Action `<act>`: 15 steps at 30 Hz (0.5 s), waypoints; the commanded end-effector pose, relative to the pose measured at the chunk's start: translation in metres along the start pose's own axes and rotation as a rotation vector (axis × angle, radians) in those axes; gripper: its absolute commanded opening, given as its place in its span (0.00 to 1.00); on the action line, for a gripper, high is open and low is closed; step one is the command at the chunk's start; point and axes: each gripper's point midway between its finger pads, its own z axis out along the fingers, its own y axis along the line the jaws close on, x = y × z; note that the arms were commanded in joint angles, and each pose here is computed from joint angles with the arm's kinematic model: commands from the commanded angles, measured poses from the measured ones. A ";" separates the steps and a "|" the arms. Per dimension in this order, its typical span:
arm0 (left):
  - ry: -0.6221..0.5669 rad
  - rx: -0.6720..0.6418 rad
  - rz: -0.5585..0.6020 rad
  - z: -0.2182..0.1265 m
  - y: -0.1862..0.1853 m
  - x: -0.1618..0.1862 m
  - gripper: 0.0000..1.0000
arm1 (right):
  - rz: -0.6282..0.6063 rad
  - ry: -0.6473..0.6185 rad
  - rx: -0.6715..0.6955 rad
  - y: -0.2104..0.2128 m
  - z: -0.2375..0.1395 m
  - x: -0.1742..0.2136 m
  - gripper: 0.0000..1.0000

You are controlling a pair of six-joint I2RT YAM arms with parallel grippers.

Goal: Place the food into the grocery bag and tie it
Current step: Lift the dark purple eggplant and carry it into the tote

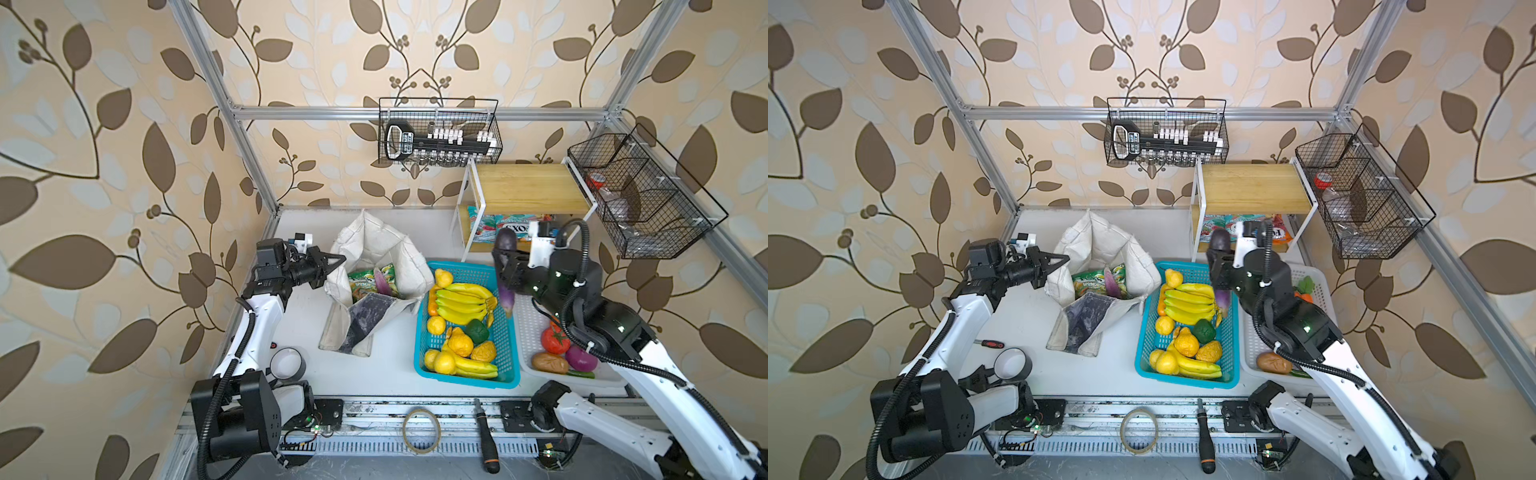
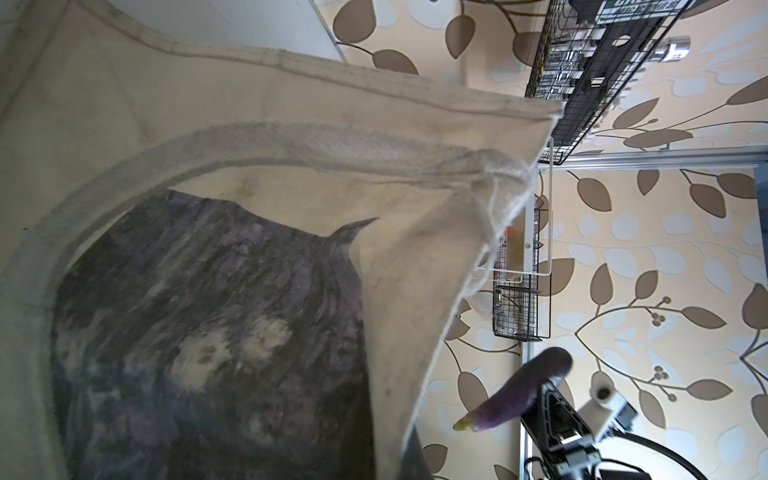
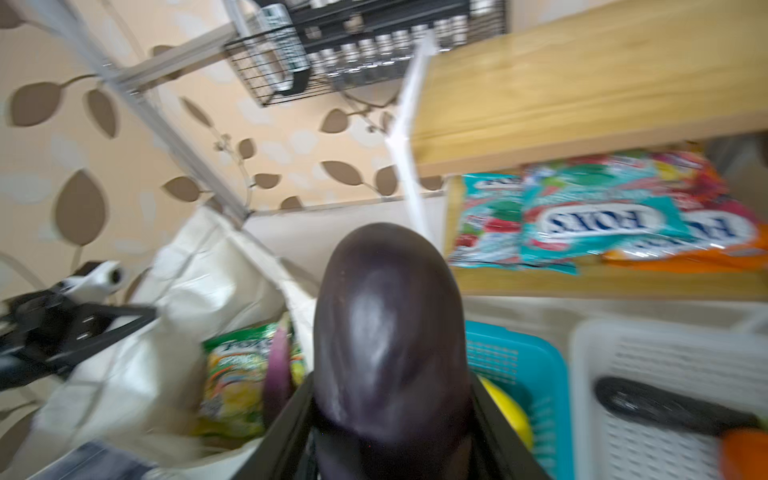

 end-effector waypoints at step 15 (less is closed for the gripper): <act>0.012 0.027 0.072 -0.009 -0.022 0.009 0.00 | 0.068 0.010 -0.361 0.213 0.146 0.007 0.40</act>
